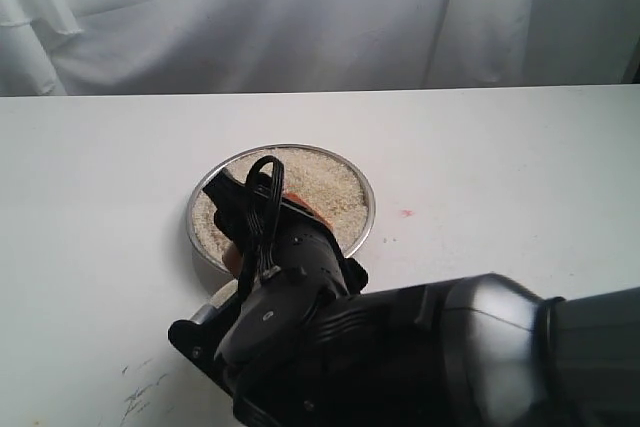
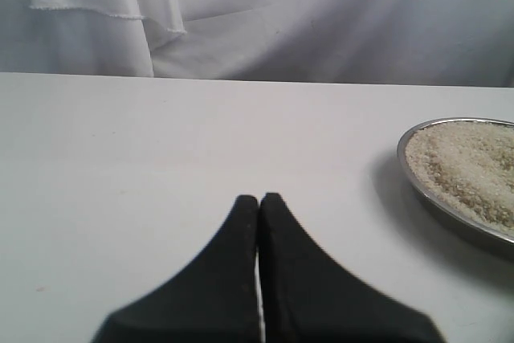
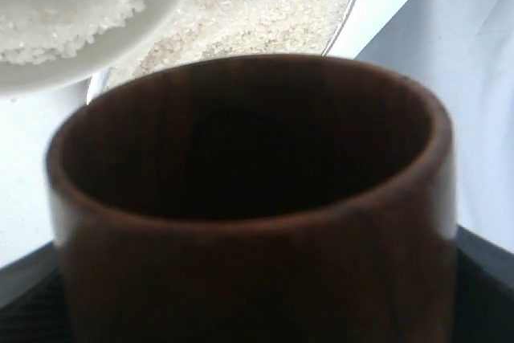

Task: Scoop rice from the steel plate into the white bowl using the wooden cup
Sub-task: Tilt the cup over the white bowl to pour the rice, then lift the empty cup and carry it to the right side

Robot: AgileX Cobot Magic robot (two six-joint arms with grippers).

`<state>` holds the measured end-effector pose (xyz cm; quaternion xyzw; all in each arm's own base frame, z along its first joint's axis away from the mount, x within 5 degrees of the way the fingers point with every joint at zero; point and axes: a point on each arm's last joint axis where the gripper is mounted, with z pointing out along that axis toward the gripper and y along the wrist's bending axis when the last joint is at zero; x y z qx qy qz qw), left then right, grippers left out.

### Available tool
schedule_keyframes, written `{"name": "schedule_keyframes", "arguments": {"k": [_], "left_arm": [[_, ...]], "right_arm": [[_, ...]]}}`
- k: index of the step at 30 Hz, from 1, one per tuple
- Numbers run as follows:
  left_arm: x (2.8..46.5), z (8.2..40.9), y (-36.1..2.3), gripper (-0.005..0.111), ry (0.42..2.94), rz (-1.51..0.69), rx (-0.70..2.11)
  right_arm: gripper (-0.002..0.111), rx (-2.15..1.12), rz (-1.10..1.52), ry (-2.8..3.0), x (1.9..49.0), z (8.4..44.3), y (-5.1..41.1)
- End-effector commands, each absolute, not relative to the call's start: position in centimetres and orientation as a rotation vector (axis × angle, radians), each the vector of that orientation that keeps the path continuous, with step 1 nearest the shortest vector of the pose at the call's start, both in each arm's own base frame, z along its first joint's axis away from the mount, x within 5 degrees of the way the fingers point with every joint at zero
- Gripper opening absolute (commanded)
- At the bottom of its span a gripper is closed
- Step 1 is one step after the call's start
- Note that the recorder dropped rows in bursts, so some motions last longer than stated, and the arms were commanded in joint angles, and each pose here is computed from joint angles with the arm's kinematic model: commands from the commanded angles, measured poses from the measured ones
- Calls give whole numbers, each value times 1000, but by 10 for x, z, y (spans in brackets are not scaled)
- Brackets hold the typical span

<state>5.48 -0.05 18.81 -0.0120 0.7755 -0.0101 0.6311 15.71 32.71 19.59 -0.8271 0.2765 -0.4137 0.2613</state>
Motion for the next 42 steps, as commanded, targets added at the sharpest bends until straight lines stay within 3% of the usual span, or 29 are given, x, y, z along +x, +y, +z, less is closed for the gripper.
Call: {"name": "schedule_keyframes", "arguments": {"k": [1, 10, 21, 30, 42], "left_arm": [[55, 187, -1, 0, 1768, -27, -30], [55, 187, -1, 0, 1768, -27, -30], [55, 187, -1, 0, 1768, -27, -30], [55, 187, -1, 0, 1768, -27, -30], [55, 187, -1, 0, 1768, -27, -30]], "right_arm": [[0, -2227, -1107, 736, 152, 204, 327], [0, -2161, -971, 877, 148, 213, 325], [0, -1951, -675, 1227, 150, 268, 292], [0, -1625, -265, 1490, 165, 309, 261], [0, -1134, 155, 1684, 195, 330, 248]]}}
